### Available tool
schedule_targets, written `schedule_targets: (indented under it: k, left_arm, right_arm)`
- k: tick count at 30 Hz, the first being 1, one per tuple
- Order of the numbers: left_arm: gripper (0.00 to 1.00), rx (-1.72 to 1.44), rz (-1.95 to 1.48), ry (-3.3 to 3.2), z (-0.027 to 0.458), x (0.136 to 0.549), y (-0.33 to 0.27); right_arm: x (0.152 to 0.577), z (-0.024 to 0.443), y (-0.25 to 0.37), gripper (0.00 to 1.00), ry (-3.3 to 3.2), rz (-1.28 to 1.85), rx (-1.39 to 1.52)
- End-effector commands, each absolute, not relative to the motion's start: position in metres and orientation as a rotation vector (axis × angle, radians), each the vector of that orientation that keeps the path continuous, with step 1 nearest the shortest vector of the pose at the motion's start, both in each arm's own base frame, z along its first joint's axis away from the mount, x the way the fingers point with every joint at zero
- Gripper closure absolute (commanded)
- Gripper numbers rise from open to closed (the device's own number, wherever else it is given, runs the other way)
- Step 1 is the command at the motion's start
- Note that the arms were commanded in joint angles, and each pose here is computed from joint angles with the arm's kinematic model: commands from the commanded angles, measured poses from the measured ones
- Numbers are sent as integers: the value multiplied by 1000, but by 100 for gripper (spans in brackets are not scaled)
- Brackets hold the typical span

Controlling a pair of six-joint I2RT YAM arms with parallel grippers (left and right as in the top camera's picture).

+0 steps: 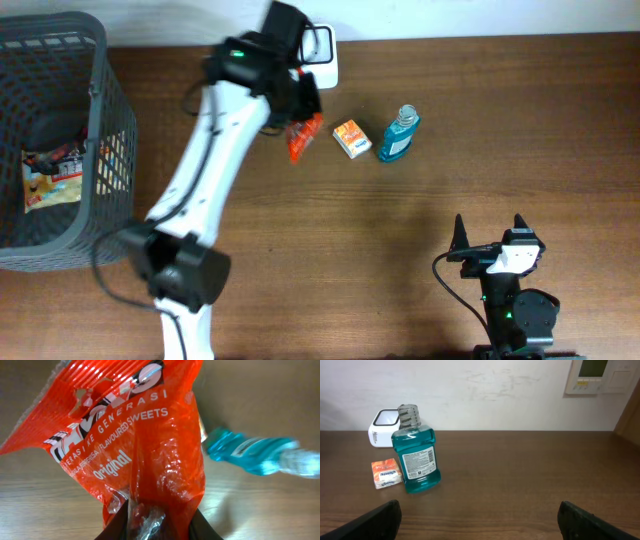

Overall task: Scan the item barcode
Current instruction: 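Place the red snack bag on the table near the orange box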

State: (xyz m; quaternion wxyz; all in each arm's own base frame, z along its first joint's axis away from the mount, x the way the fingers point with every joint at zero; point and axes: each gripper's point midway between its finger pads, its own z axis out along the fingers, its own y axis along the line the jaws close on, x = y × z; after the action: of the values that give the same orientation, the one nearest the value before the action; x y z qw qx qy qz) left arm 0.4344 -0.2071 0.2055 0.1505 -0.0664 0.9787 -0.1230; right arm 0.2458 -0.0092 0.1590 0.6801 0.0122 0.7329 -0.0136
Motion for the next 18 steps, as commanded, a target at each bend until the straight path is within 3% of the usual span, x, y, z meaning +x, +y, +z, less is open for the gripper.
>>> schedule_targets:
  k: [1,5,7,8,10,13,18]
  left_arm:
    - [100,-104,-248,2942,137,433,-233]
    - [97,-66,-185,3045,86,426,-247]
    - [85,-47,-178,3054,81,423,-252]
    - [76,-40,-178,3053,81,422,-254]
    - [35,-37,-186,3046,83,423,-256]
    - [1,85,-287,3001,104,431,-266]
    - [0,137,-423,2766,215,456,-253]
  right_arm:
    - [246,155,-12,2,1650,-41,39]
    - [246,155,-12,2,1650,-41,39]
    - [246,155,-12,2,1650,-41,39]
    - [246,155,-12,2,1650,-41,39]
    - [246,155,-12,2,1650,-41,39]
    - [246,155,-12,2,1650,-41,39]
    - [246,155,-12,2,1650,-41,39]
